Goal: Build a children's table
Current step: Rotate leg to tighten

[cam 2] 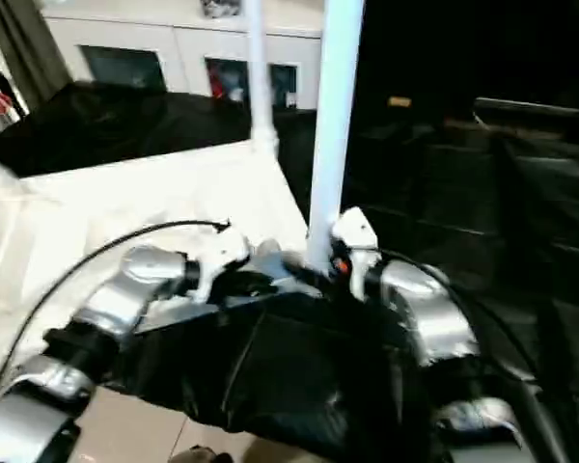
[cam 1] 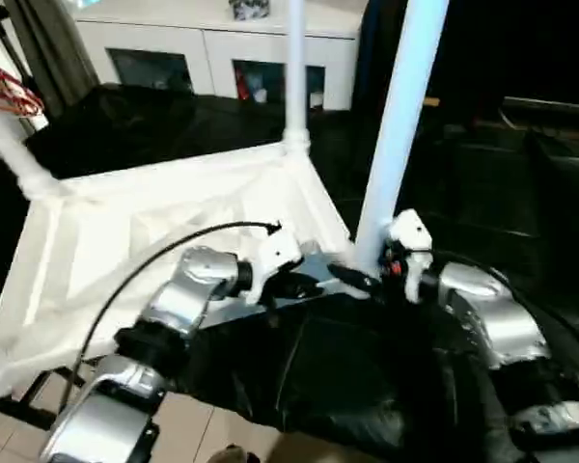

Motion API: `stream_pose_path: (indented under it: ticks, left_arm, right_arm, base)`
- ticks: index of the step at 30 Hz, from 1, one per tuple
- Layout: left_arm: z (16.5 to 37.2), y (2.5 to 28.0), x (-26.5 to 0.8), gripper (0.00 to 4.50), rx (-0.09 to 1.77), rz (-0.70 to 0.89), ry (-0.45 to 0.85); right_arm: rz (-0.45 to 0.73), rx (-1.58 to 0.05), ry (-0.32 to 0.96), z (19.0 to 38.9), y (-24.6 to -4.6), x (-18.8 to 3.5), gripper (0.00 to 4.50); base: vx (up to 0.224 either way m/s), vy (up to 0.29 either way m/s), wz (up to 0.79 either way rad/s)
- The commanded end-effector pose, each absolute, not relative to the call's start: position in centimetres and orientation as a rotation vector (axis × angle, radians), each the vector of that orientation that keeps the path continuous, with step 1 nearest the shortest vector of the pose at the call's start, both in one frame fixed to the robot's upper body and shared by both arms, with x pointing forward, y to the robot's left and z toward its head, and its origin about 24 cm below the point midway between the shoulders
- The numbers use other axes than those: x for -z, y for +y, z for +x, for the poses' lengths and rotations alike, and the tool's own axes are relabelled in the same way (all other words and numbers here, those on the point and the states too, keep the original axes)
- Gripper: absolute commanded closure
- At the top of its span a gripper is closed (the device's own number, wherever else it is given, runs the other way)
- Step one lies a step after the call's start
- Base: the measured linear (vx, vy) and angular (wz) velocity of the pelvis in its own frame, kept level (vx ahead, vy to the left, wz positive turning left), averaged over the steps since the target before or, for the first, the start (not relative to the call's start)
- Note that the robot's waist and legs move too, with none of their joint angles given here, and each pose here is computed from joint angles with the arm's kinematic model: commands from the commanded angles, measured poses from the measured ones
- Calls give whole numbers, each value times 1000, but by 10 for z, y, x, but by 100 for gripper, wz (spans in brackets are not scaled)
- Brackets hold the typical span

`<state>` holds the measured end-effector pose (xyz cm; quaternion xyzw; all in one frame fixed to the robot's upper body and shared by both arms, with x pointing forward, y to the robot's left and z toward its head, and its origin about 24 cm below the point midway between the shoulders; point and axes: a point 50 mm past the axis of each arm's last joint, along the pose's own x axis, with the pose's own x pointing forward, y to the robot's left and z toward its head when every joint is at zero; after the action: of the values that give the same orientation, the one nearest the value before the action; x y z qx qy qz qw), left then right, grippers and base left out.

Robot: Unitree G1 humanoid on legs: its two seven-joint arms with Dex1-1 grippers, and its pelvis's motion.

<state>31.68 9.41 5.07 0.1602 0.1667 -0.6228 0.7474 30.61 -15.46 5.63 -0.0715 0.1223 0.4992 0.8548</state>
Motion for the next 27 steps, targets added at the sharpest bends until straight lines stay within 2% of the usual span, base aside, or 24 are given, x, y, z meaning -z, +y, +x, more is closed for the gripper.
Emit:
stream_pose_path:
  ticks: [1, 2, 5, 6, 8, 15, 20, 27]
  left_arm:
    - [317, 87, -73, 450, 1431, 352, 236]
    - [316, 90, -73, 450, 1437, 354, 241]
    - [315, 99, -73, 450, 1450, 361, 256]
    - [314, 101, -73, 450, 1454, 362, 258]
    - [313, 104, -73, 450, 1466, 359, 266]
    - [309, 105, -73, 450, 1500, 350, 284]
    - [309, 105, -73, 450, 1502, 349, 285]
    - [310, 106, -71, 450, 1469, 358, 288]
  right_arm:
    - [-145, -1156, 276, 297, -148, -55, 78]
    - [-148, -1180, 286, 295, -150, -55, 93]
    - [-152, -1226, 298, 289, -155, -55, 93]
    - [-153, -1231, 298, 288, -155, -55, 121]
    - [-156, -1250, 305, 286, -156, -56, 128]
    - [-164, -1296, 325, 282, -155, -56, 174]
    - [-171, -1311, 335, 281, -155, -56, 223]
    - [-157, -1314, 340, 279, -152, -52, 250]
  base:
    - [0, 0, 0]
    - [0, 0, 0]
    - [0, 0, 0]
    - [0, 0, 0]
    - [0, 0, 0]
    - [0, 0, 0]
    - [0, 0, 0]
    - [0, 0, 0]
